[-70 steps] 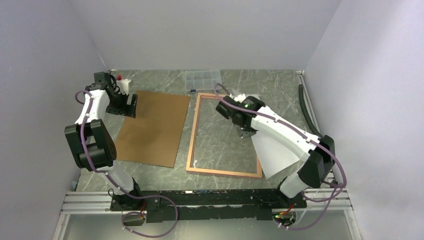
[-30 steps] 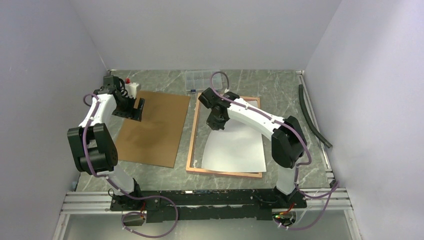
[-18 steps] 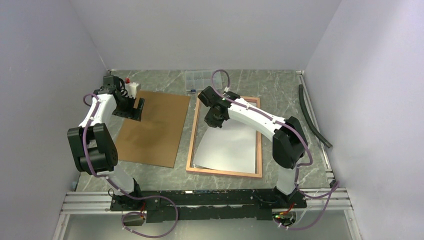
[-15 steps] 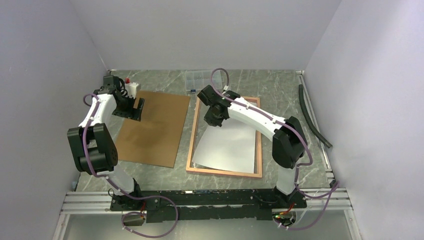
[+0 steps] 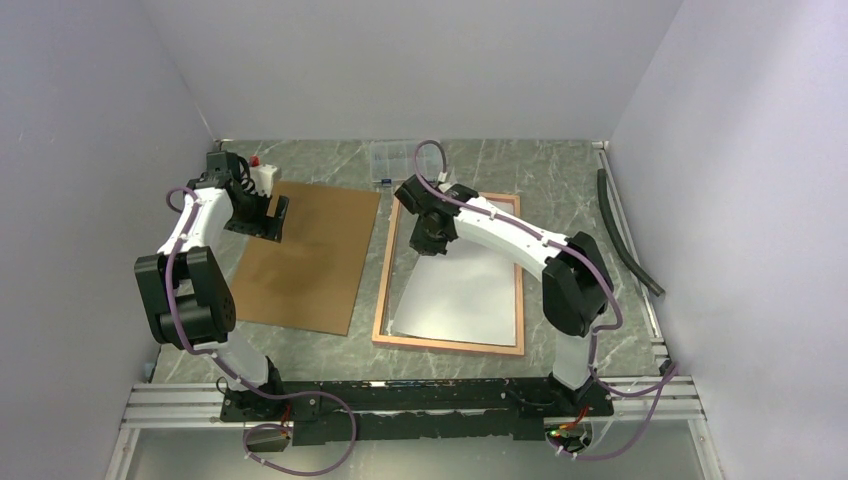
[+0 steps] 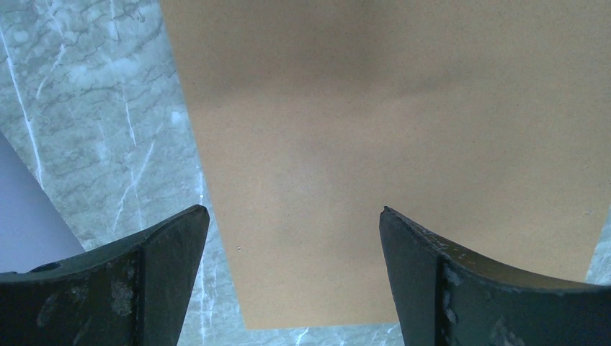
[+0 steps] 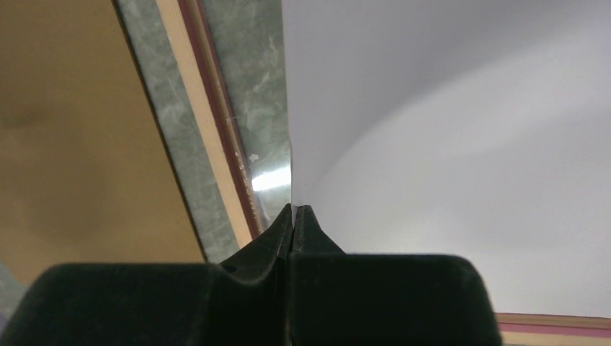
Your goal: Put the photo into the frame
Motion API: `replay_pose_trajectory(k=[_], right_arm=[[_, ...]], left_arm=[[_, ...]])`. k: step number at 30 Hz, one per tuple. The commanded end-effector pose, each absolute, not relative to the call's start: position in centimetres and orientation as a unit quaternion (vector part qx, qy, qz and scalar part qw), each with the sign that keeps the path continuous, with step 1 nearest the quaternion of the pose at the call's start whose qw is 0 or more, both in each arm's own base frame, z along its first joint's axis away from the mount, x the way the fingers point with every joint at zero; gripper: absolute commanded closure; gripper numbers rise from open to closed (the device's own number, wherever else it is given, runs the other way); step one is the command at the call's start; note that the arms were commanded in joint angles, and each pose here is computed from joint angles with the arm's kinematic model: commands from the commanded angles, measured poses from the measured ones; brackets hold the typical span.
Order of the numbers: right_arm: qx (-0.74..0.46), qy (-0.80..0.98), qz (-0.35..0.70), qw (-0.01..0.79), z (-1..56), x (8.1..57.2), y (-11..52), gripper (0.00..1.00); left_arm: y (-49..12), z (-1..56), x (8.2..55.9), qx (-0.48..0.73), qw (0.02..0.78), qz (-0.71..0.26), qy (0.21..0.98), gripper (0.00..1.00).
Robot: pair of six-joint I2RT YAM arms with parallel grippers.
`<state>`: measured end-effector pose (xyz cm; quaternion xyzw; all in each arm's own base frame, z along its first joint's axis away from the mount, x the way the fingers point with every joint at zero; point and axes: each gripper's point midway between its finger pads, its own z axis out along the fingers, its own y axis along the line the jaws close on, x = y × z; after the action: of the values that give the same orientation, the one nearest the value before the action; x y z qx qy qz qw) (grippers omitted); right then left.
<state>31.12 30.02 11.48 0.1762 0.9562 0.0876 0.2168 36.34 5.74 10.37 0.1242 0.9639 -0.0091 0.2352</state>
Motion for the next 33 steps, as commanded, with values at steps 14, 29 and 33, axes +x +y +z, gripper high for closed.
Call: replay_pose_trajectory(k=[14,29,33], right_arm=[[0.101,0.968,0.112,0.199,10.3,30.7,31.9,1.00],[0.049,0.956,0.142,0.251,13.7,31.9,32.4,0.13],[0.028,0.950,0.152,0.271,15.2,32.1,32.6,0.00]], left_arm=[[6.0,11.3,37.0,0.131,0.255,0.002,0.958,0.06],[7.2,12.5,37.5,0.122,0.258,0.022,0.958,0.06],[8.1,13.4,37.9,0.116,0.264,0.033,0.957,0.06]])
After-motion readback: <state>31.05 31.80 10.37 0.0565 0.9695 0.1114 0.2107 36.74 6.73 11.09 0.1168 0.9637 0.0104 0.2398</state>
